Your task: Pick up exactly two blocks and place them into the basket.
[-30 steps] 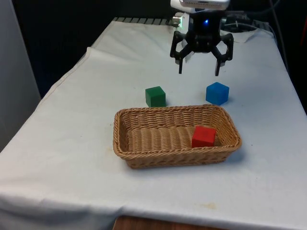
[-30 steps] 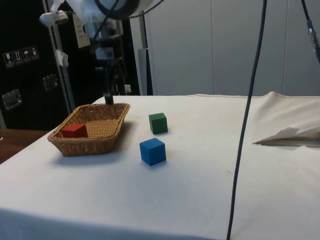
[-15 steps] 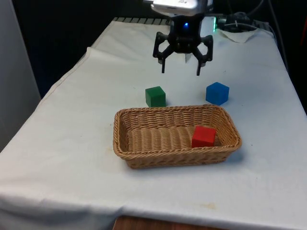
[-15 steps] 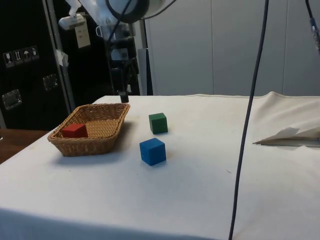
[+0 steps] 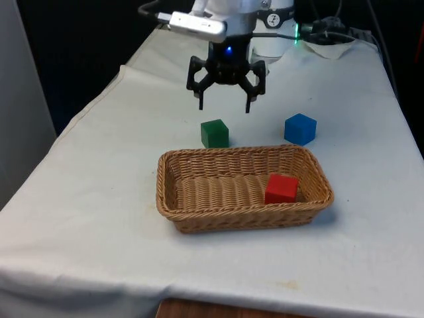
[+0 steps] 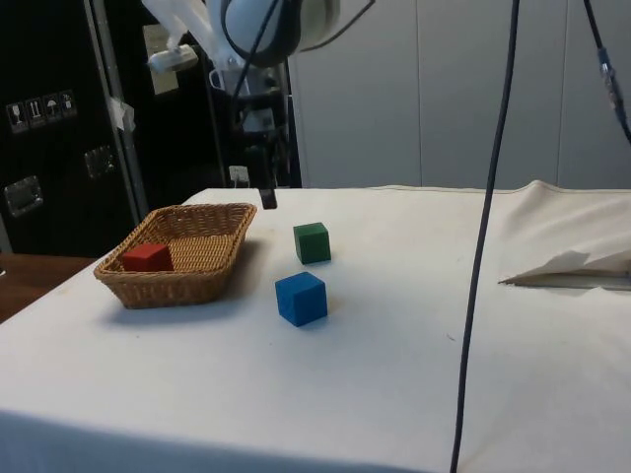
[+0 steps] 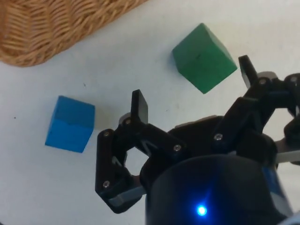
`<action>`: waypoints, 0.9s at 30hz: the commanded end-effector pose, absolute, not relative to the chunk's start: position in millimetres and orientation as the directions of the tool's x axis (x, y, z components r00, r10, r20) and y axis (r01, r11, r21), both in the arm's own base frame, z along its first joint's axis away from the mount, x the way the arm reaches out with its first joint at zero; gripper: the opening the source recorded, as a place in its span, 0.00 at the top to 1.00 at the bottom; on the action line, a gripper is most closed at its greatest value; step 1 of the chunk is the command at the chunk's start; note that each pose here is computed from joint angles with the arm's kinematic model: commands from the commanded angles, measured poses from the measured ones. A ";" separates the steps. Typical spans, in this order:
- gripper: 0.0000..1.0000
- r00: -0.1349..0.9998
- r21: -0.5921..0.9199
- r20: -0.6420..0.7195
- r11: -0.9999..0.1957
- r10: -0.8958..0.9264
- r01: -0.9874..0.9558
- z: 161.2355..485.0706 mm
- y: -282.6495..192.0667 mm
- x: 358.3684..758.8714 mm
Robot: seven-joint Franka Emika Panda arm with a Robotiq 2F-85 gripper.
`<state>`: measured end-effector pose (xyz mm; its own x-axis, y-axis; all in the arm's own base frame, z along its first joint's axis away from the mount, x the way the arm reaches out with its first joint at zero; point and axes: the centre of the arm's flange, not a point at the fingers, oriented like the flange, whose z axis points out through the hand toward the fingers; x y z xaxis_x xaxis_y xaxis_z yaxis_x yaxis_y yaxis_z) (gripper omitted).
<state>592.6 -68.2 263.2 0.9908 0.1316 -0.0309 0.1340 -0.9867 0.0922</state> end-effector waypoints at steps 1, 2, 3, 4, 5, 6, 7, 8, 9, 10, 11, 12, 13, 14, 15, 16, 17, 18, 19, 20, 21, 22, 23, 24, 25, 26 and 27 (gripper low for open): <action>0.00 0.990 0.082 -0.020 -0.987 0.138 0.139 260.1 -69.4 590.3; 0.00 0.990 0.077 -0.020 -0.987 0.139 0.140 257.6 -72.0 588.3; 0.00 0.990 0.072 -0.021 -0.987 0.142 0.143 254.8 -73.4 586.2; 0.00 0.989 0.063 -0.021 -0.987 0.144 0.145 250.4 -76.2 582.4; 0.00 0.990 0.074 -0.031 -0.987 0.140 0.142 251.7 -75.7 584.6; 0.00 0.989 0.057 -0.019 -0.987 0.146 0.147 248.0 -77.7 580.2; 0.00 0.989 0.057 -0.019 -0.987 0.146 0.147 248.0 -77.7 580.2; 0.00 0.988 0.047 -0.018 -0.987 0.150 0.151 243.5 -80.5 576.3; 0.00 0.988 0.041 -0.019 -0.988 0.151 0.152 241.1 -81.9 574.3; 0.00 0.988 0.036 -0.017 -0.987 0.155 0.155 239.2 -82.8 572.6; 0.00 0.988 0.030 -0.017 -0.987 0.156 0.157 236.8 -83.6 570.7; 0.00 0.987 0.025 -0.014 -0.987 0.159 0.159 235.4 -84.5 569.3; 0.00 0.986 0.015 -0.013 -0.986 0.164 0.164 230.8 -86.8 566.0; 0.00 0.987 0.023 -0.025 -0.987 0.159 0.160 232.4 -86.7 566.8; 0.00 0.986 0.010 -0.011 -0.986 0.168 0.168 228.9 -87.7 564.4; 0.00 0.986 0.006 -0.010 -0.986 0.168 0.168 226.8 -89.1 562.9; 0.00 0.985 0.003 -0.010 -0.985 0.174 0.174 224.1 -90.1 561.8; 0.00 0.984 0.000 -0.009 -0.984 0.179 0.179 221.6 -90.5 561.1; 0.00 0.983 -0.001 -0.008 -0.983 0.183 0.183 219.6 -91.9 560.5; 0.00 0.981 -0.003 -0.005 -0.981 0.194 0.194 214.8 -93.9 559.5; 0.00 0.981 -0.003 -0.005 -0.981 0.194 0.194 214.8 -93.9 559.5; 0.00 0.979 -0.005 -0.004 -0.979 0.205 0.205 210.0 -95.9 558.9; 0.00 0.980 0.001 -0.015 -0.980 0.199 0.199 210.4 -96.0 558.5; 0.00 0.977 -0.005 -0.002 -0.977 0.211 0.211 207.5 -97.0 558.6; 0.00 0.976 -0.004 -0.002 -0.976 0.218 0.218 204.7 -98.1 558.0; 0.00 0.974 -0.004 -0.001 -0.974 0.224 0.224 202.2 -99.2 557.6; 0.00 0.973 -0.003 0.000 -0.973 0.231 0.231 200.2 -99.6 557.5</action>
